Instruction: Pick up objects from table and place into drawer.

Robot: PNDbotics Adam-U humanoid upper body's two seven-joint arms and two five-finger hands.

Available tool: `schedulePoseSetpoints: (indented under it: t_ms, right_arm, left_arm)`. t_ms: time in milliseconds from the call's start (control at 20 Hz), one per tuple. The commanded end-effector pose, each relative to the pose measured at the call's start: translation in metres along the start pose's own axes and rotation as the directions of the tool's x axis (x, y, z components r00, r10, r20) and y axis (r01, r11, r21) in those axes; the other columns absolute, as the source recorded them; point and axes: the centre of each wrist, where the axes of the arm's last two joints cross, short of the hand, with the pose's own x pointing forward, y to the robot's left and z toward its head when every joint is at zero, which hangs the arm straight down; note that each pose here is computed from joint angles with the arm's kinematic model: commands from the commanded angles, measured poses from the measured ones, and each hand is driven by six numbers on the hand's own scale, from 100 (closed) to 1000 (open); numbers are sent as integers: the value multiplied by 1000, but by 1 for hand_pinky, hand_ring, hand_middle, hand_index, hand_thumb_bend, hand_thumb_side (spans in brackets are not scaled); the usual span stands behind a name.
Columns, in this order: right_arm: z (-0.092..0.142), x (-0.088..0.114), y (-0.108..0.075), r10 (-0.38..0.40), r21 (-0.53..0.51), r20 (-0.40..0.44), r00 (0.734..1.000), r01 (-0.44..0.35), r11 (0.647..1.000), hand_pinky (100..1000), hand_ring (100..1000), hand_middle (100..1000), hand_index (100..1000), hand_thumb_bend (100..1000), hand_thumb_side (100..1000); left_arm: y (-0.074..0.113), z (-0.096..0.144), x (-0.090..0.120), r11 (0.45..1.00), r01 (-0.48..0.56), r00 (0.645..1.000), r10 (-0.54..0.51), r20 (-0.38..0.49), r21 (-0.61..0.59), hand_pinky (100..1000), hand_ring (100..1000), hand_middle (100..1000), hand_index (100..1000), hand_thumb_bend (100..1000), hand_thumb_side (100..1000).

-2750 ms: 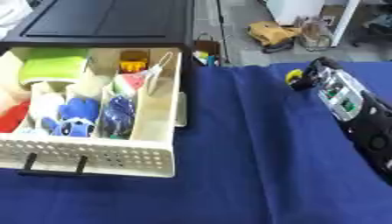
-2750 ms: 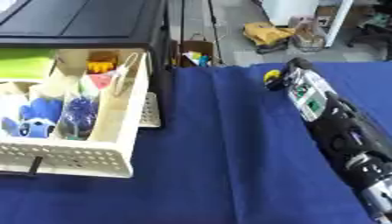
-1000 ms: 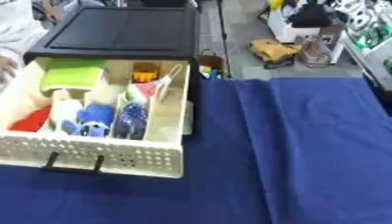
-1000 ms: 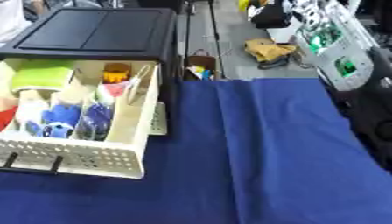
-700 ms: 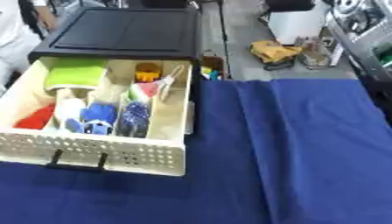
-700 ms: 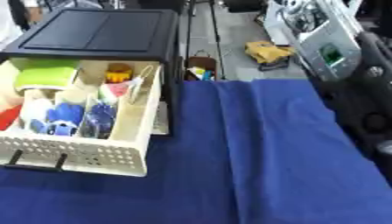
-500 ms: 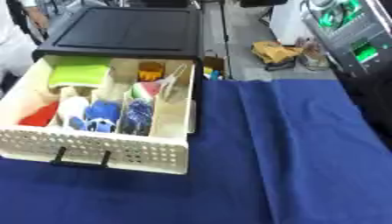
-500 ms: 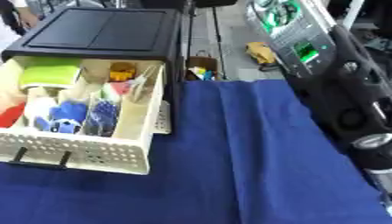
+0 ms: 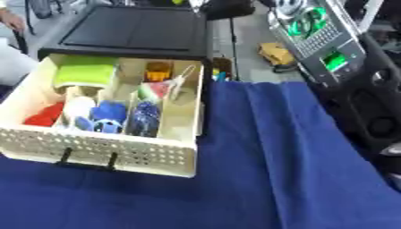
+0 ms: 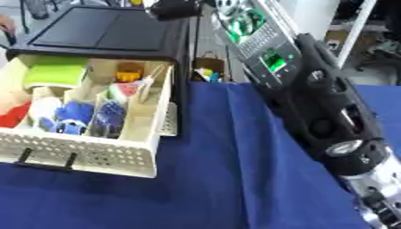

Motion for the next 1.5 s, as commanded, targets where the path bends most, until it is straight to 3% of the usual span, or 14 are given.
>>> schedulePoseSetpoints:
  t_ms: [50,550,950,1000,1050,1100,1150,1200,1300,1500]
  right_arm:
    - [-2,13,-2,-1,15,35,999,0,1000,659,778,248,469,100,261]
    - [-9,21,9,23,100,45,999,-28,995,671,785,264,478,100,281]
    - [-7,12,7,50,162,28,998,-54,985,686,792,283,486,100,297]
    - [-6,11,6,52,170,29,998,-57,984,694,798,293,492,100,313]
    - [-5,11,5,54,178,32,998,-59,982,720,816,349,526,100,392]
    - [-4,12,5,55,194,42,998,-62,979,776,870,481,649,354,559]
    - [-3,12,6,53,223,56,997,-65,973,789,887,514,691,435,603]
    - [-3,12,6,51,250,67,996,-67,966,825,930,613,783,623,689]
    - [-5,8,4,52,278,67,996,-68,958,855,959,685,848,651,725]
    - [-8,3,1,62,273,54,997,-74,959,863,964,698,867,654,733]
  left_arm:
    - [-5,-8,2,999,-30,999,29,44,13,286,476,518,702,325,999]
    - [-6,-9,2,999,-37,999,37,39,15,286,476,520,702,325,1000]
    - [-5,-9,2,999,-31,999,31,38,16,286,476,520,702,327,1000]
    - [-5,-9,2,999,-31,999,30,38,16,286,476,520,702,327,1000]
    - [-5,-9,2,999,-31,999,30,38,16,286,477,521,702,327,1000]
    - [-5,-9,2,999,-31,999,30,37,17,286,477,521,702,327,1000]
    - [-5,-8,2,999,-31,999,31,36,17,286,477,521,702,327,1000]
    - [-5,-8,2,999,-31,999,30,35,17,286,477,521,702,327,1000]
    - [-5,-8,2,999,-31,999,30,34,17,286,477,521,702,328,1000]
    - [-5,-8,2,999,-30,999,30,33,17,285,477,521,702,329,1000]
